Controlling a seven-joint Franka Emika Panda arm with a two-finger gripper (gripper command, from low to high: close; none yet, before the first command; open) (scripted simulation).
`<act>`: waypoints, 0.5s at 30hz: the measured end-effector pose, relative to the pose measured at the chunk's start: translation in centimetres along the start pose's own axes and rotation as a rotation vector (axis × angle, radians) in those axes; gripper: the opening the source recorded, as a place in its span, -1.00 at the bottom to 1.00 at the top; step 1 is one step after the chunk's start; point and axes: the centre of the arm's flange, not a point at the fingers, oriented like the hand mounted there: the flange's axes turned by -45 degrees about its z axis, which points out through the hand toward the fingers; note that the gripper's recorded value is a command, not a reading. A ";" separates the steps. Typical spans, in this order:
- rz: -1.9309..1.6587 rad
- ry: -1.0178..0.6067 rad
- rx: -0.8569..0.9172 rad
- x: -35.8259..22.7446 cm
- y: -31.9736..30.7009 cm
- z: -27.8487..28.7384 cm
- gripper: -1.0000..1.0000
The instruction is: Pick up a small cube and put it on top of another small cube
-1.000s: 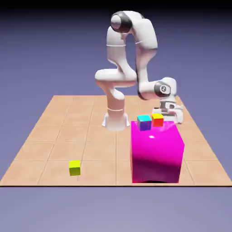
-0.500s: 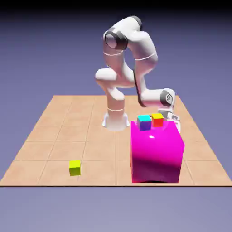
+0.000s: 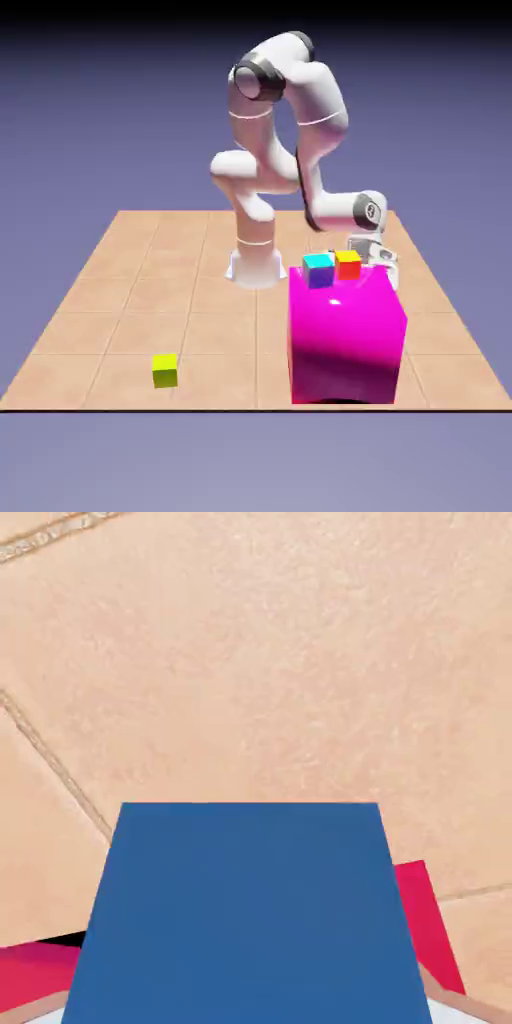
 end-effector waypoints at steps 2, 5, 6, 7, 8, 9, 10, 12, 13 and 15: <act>-0.029 -0.037 -0.101 -0.9 3.9 -2.4 -1.00; 0.017 -0.044 -0.116 -3.5 7.6 -3.4 -1.00; 0.034 -0.046 -0.124 -4.5 8.8 -3.8 -1.00; 0.050 -0.048 -0.135 -5.4 10.0 -4.4 -1.00; 0.068 -0.050 -0.146 -6.4 11.2 -5.0 -1.00; 0.085 -0.051 -0.160 -7.5 12.4 -5.7 -1.00; 0.103 -0.051 -0.176 -8.6 13.6 -6.5 -1.00; 0.146 -0.046 -0.180 -10.7 15.0 -7.1 -1.00; 0.167 -0.043 -0.183 -11.7 15.6 -7.5 -1.00; 0.209 -0.037 -0.192 -13.9 16.9 -8.2 -1.00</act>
